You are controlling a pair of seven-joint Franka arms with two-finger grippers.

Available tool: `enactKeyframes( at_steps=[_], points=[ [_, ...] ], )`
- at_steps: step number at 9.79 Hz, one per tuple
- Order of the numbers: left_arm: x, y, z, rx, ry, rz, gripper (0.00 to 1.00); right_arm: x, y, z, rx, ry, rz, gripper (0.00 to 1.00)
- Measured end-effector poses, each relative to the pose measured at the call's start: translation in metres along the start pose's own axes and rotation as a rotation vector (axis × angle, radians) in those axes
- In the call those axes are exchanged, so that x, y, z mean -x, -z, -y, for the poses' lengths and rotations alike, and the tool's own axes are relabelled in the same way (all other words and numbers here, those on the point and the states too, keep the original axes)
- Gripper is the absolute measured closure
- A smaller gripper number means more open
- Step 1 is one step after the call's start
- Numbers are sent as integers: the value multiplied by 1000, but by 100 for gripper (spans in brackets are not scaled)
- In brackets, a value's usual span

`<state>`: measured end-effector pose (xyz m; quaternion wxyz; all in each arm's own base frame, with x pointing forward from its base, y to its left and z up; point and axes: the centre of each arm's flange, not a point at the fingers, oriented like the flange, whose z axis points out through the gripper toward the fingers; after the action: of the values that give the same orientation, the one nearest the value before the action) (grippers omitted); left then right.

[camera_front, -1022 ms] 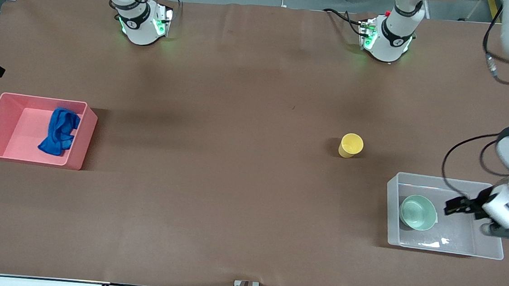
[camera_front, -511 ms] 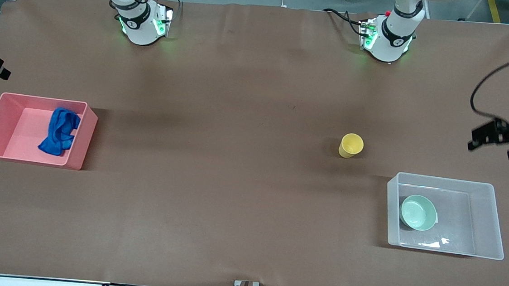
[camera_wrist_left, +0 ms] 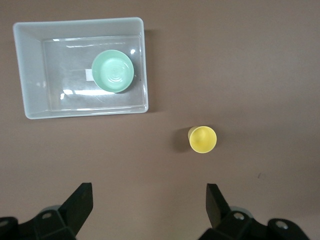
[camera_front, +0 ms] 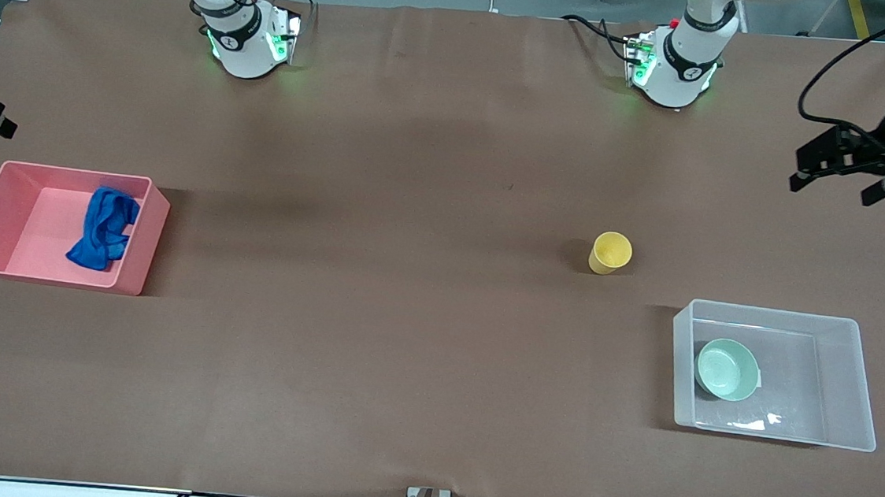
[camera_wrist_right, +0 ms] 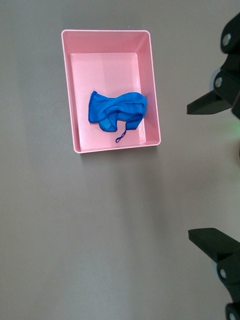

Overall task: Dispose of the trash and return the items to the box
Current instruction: 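Raise the left gripper away from the clear box, then lower the left gripper onto the yellow cup and grasp it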

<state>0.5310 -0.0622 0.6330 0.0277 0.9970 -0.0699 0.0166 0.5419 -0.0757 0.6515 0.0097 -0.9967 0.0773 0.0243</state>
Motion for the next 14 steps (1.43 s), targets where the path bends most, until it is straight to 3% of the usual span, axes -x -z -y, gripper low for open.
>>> enactKeyframes(
  at_steps=[3,5,8,11,14],
  points=[
    [-4,-70,-34,-22,-17,33,0,0,0,-1,0,-1,1,0],
    [-1,-136,-63,-53,-21,18,0,0,0,-1,0,-1,1,0],
    [16,-246,-68,-41,-38,-16,0,0,0,-2,0,-2,1,0],
    [18,-332,-72,-17,-39,79,4,0,0,-2,0,-2,1,0],
    [15,-386,-72,6,-39,95,8,0,0,-2,0,-3,2,0]
  ],
)
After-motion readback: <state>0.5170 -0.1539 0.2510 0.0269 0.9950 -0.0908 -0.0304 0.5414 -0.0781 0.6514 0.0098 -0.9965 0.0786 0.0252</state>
